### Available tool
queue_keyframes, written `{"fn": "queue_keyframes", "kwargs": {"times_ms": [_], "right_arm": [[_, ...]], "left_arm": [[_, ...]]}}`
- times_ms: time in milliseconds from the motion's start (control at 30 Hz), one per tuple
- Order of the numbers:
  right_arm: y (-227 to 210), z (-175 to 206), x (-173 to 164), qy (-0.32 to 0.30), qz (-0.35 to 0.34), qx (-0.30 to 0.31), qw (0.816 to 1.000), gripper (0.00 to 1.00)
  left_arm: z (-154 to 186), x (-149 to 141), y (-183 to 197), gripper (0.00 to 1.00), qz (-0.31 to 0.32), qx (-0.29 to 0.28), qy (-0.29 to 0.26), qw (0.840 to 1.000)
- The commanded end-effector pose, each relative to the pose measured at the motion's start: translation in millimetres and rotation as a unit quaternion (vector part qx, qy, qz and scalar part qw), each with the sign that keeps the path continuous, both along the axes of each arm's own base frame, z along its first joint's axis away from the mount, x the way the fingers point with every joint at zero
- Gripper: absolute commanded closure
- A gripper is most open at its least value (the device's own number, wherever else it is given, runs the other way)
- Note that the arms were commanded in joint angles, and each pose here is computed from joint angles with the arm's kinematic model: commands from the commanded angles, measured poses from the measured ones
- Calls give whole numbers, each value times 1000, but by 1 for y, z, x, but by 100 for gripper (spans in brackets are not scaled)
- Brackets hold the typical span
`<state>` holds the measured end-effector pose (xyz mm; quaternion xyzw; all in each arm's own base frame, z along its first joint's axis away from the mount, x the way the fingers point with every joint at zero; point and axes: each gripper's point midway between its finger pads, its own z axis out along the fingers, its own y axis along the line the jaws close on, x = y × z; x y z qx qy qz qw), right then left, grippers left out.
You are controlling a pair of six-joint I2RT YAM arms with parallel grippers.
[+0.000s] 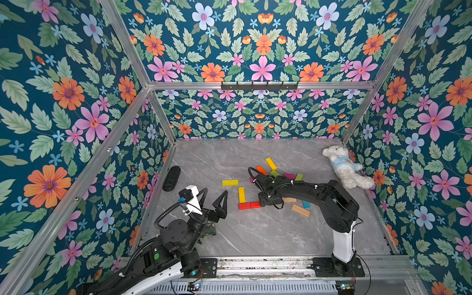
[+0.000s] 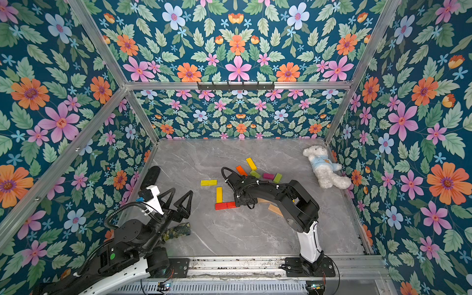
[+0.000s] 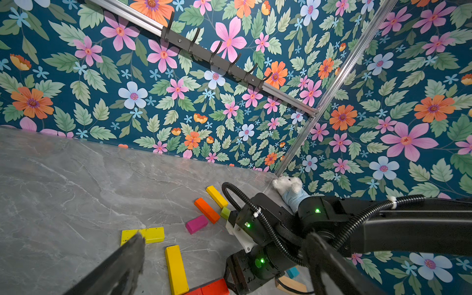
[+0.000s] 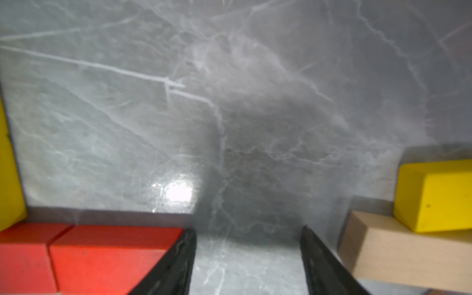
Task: Assemble the letter h with building blocks
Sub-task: Assemble the building block at the center of the board.
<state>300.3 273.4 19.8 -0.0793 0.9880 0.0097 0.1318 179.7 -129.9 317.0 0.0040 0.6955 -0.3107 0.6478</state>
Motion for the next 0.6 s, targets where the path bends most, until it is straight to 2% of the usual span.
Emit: {"fn": "queue_keyframes", "kwargs": {"times_ms": [0, 267, 333, 467, 567], "right_arm": [[-2, 0, -3, 6, -5, -5, 1000, 32], [-3, 8, 1, -7, -11, -7, 1000, 31], [-6, 21, 6, -24, -12, -8, 1000, 29], [-10, 61, 19, -61, -29, 33, 997, 26], [-19, 80, 27, -66, -51, 61, 995, 24]], "left_arm": [[-1, 0, 1, 1, 3, 3, 1, 1000], [-2, 1, 2, 1, 4, 3, 2, 1000], [-2, 0, 1, 1, 3, 3, 2, 1000], [-3, 1, -1, 1, 0, 3, 4, 1000], [-6, 2, -5, 1, -2, 5, 9, 1000]]}}
